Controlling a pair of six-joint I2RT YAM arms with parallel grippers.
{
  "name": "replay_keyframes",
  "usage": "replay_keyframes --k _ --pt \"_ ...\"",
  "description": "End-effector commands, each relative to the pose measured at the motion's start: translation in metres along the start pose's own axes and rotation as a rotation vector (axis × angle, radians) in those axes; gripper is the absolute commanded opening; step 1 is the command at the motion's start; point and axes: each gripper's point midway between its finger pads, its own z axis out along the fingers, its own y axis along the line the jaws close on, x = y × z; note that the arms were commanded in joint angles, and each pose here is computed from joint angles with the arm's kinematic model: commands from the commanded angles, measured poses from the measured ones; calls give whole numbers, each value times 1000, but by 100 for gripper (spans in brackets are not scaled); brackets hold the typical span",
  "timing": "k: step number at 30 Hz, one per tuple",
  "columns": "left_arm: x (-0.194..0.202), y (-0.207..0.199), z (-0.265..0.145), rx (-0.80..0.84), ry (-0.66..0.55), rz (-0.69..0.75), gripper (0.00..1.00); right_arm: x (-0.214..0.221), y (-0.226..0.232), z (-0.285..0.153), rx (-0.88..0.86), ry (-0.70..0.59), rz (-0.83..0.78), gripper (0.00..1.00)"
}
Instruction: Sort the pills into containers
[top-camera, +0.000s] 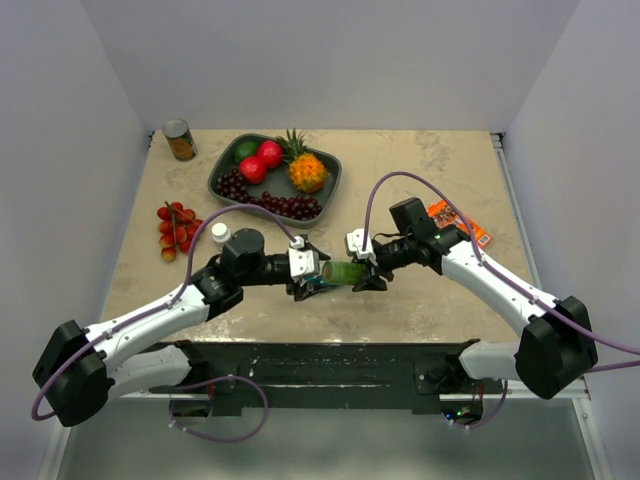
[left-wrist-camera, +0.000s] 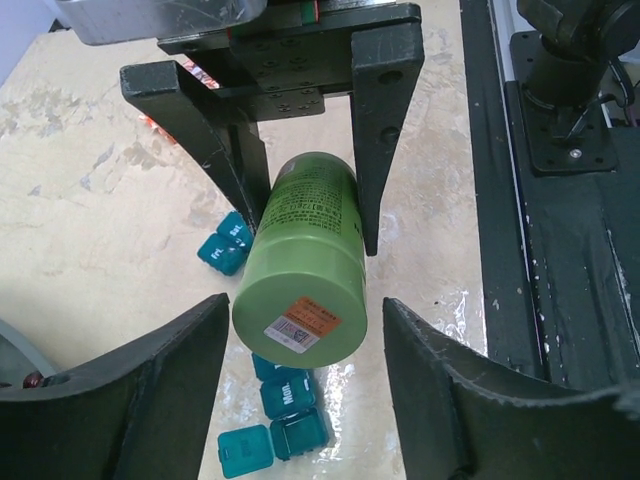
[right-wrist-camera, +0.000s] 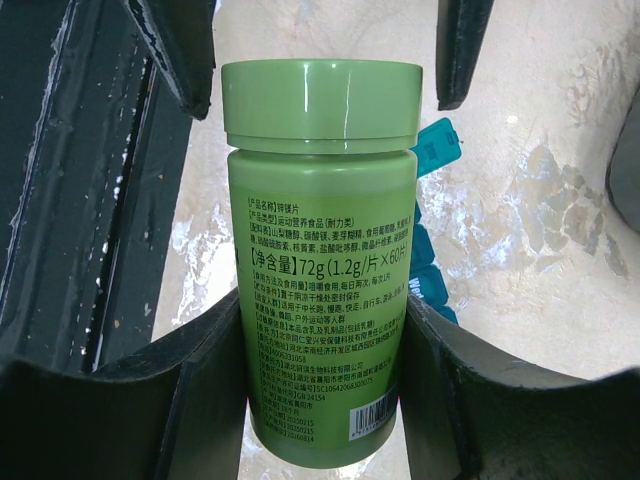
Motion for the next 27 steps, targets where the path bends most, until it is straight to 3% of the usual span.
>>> replay_keyframes --k 1,2,3,5,6,9,13,15,19,21,22,25,27 --pt "-12 3 5 8 -31 12 57 -11 2 -1 -14 -47 -23 0" --pt "-12 2 6 10 -27 -3 50 -11 2 -1 -14 -47 -23 0" --pt "-12 3 6 10 -23 -13 32 -10 2 -1 -14 -46 -21 0" --pt "-13 3 6 1 -20 -51 15 -10 2 -1 -13 -46 -23 0" --pt "-17 4 4 -3 -26 -75 2 -10 1 -1 -11 -44 -22 0" --pt "-31 3 0 -29 -54 -222 0 -10 1 -2 -6 -39 -22 0" --pt "-33 10 -5 -161 6 -676 0 -10 -2 -2 7 -34 -21 0" --pt "-36 4 -4 -132 28 -841 0 -10 -3 -2 10 -33 -21 0" --pt "-40 -8 -5 -164 59 -1373 0 -9 -3 -3 14 -30 -18 0" --pt "-47 -14 -3 -129 52 -1503 0 -9 -3 -2 13 -32 -16 0" --pt "-52 -17 -2 -104 43 -1635 0 -9 -3 -2 13 -32 -15 0" --pt "-63 -19 4 -19 -18 -1828 0 -10 -3 -3 15 -32 -16 0" --pt "-62 -16 8 -18 -32 -1879 0 -10 -3 -4 18 -30 -17 0"
